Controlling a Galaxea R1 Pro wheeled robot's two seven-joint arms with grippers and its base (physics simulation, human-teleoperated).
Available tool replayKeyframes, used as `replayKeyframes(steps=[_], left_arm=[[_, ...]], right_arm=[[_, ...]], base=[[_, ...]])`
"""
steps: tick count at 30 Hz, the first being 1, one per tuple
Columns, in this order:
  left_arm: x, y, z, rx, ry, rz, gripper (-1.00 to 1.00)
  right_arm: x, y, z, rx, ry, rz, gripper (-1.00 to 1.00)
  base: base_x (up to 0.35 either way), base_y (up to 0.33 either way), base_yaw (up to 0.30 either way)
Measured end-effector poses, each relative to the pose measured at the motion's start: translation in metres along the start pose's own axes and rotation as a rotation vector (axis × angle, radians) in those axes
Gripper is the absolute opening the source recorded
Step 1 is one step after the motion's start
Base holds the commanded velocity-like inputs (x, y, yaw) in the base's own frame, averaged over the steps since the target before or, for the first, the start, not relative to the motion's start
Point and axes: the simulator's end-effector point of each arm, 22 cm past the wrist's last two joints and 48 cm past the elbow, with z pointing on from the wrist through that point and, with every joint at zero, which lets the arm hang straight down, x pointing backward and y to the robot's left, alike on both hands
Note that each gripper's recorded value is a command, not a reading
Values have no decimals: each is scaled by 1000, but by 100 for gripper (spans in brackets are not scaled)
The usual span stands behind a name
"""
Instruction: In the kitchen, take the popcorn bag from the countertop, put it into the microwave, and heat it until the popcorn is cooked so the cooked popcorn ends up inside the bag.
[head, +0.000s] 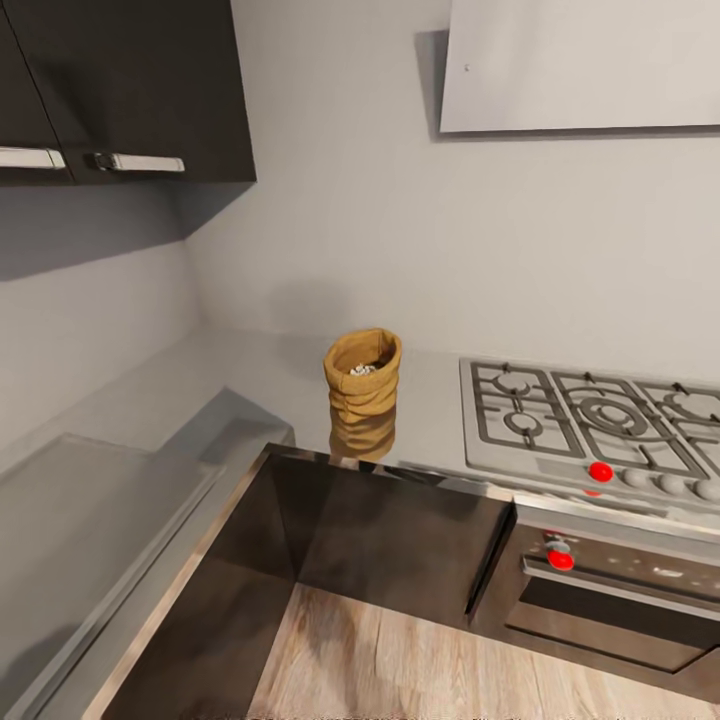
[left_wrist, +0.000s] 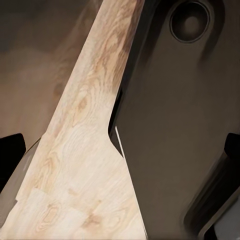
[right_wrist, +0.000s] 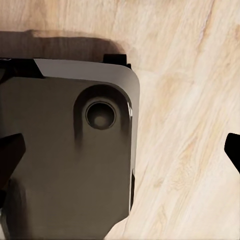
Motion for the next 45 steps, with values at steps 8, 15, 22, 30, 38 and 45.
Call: replayKeyframes(steps=[8, 15, 22, 30, 38, 45], left_arm=[[5, 1, 0, -4, 12, 2, 100], [9, 3, 0, -7, 23, 4, 100], [10, 3, 0, -8, 27, 4, 100], [7, -4, 0, 8, 19, 0, 100], [11, -2, 0, 5, 28, 2, 100], [16, -12, -2, 18, 35, -8, 100]], right_arm=[[5, 0, 1, 0, 14, 0, 100], [9, 0, 2, 0, 23, 0, 100], [11, -4, 2, 0, 28, -5, 100], [-146, -21, -21, 40, -143, -73, 100], [-314, 37, -146, 13, -316, -110, 100], [-361, 109, -234, -70, -375, -107, 100]], base=[[0, 0, 0], [0, 0, 0], [0, 0, 0], [0, 0, 0], [0, 0, 0], [0, 0, 0]])
